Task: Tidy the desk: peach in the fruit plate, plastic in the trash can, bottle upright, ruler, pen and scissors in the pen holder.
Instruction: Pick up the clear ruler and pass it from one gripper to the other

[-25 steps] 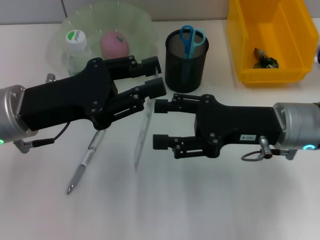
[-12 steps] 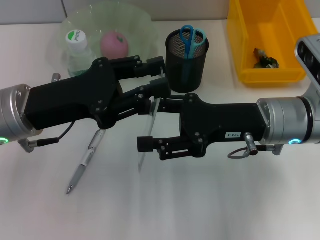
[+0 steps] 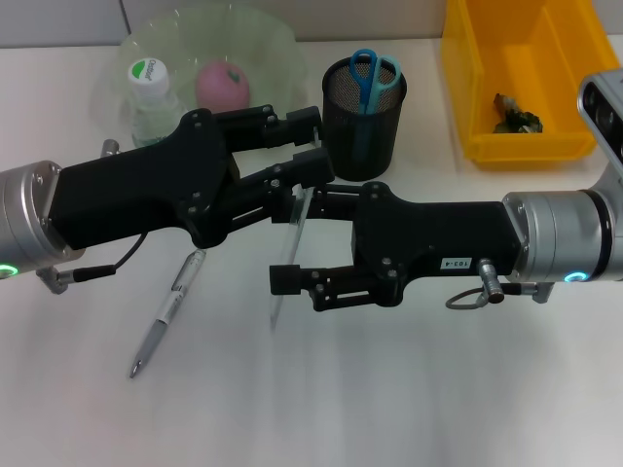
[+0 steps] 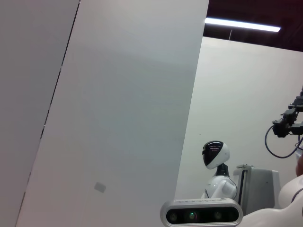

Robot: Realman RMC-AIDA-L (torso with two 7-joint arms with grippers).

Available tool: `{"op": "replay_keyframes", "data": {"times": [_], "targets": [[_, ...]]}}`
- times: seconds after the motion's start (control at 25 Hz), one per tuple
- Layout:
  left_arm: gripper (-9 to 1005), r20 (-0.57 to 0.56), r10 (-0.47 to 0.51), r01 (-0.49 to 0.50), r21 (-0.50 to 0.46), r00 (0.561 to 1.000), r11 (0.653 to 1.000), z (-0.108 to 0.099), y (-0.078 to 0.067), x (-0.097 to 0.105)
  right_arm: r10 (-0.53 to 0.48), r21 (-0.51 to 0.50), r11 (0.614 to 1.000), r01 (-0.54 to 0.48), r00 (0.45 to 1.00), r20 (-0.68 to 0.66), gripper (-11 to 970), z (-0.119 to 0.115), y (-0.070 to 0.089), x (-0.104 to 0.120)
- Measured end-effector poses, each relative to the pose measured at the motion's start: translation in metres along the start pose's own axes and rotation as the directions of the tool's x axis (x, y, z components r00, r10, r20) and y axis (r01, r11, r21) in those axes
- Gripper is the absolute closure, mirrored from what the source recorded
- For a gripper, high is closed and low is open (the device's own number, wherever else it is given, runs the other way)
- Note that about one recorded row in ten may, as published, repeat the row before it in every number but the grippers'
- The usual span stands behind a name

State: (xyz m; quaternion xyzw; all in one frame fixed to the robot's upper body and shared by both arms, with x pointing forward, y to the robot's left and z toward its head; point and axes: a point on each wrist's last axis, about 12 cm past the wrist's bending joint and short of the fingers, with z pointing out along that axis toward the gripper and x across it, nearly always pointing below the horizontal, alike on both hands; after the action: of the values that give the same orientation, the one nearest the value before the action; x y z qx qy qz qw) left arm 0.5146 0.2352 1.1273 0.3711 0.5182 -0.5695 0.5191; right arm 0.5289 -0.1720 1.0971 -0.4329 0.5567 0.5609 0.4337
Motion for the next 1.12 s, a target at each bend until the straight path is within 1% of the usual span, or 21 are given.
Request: {"op": "replay_keyframes", "data": {"times": [0.36,0.96,1.12], "targets": [[606,0.002,0.001,-0.001,-0.003,1.0,1.0,-0.0001,0.0004,-0.0002,0.002,0.002,1.0,-0.002,1.0,0.004,196,-0.0001,0.0004,0.0009],[569,0.002,0.0,0.0,0.002,1.0,1.0,0.0001,-0.0003,-0.0002,0.013,0.014,1.0,-0.013,1.0,0.015,264,-0.0021,0.0014,0.0033],[559,0.002,0.0,0.0,0.003,1.0,1.0,0.0001,-0.0003,-0.0002,0.015,0.016,1.0,-0.015,1.0,0.021,338,-0.0022,0.0014,0.0029]]}}
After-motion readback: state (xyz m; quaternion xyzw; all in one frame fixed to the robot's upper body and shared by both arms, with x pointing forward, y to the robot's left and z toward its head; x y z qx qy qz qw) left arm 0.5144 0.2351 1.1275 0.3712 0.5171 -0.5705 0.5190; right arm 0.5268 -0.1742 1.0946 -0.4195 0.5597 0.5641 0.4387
